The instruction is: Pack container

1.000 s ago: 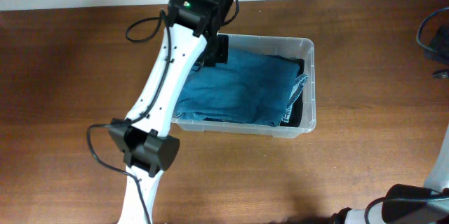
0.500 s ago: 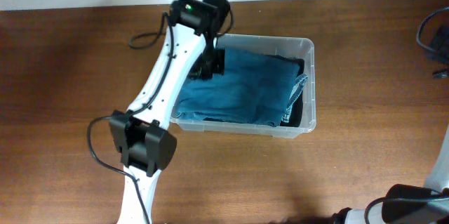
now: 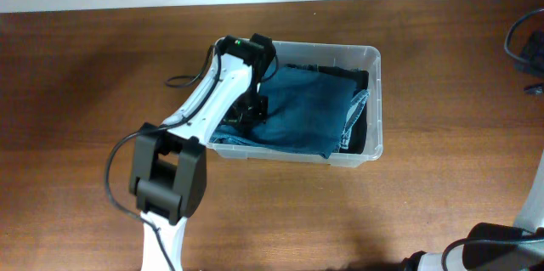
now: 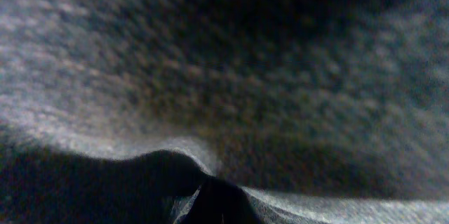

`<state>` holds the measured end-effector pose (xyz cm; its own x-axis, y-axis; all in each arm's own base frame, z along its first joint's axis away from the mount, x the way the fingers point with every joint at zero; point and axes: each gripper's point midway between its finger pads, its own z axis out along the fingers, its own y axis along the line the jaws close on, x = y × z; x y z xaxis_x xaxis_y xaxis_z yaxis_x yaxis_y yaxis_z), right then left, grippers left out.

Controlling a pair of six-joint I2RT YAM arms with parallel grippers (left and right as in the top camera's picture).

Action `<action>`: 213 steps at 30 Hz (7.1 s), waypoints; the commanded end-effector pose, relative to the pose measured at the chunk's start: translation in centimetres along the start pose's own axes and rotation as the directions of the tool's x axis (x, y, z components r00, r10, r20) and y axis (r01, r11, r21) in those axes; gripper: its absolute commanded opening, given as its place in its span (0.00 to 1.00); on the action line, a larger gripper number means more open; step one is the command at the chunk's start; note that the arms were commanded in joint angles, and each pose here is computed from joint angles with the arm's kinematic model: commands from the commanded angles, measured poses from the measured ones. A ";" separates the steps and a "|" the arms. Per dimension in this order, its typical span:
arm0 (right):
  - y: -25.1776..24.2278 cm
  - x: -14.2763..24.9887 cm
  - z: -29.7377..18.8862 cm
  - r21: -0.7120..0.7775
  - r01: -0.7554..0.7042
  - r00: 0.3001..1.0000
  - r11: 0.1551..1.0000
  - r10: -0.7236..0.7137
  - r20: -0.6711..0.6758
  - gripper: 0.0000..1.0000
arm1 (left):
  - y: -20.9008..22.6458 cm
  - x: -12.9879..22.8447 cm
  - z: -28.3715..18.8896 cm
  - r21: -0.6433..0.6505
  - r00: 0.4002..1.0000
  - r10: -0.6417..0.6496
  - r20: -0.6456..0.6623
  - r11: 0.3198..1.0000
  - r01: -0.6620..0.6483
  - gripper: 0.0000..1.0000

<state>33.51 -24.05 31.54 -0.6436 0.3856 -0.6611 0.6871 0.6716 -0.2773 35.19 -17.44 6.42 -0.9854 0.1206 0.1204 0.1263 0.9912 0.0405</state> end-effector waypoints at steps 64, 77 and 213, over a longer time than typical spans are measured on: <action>-0.3 -0.2 -0.1 0.012 -0.019 1.000 1.000 0.019 0.008 0.98 | -12.1 -0.4 -14.5 0.263 0.861 0.062 0.505 0.939 -0.222 0.01; -0.3 -0.2 -0.1 0.012 -0.019 1.000 1.000 0.019 0.008 0.98 | -15.9 4.2 -9.0 0.242 0.895 0.201 0.398 0.918 -0.314 0.01; -0.3 -0.2 -0.1 0.012 -0.019 1.000 1.000 0.019 0.008 0.98 | -4.6 -2.4 -16.6 0.245 0.900 -0.009 0.435 0.963 -0.109 0.01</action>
<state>33.51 -24.05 31.54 -0.6434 0.3859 -0.6612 0.6874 0.6714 -0.2770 39.25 -23.41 25.96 -0.8951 0.1268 -0.4275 0.2455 0.9405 -0.2350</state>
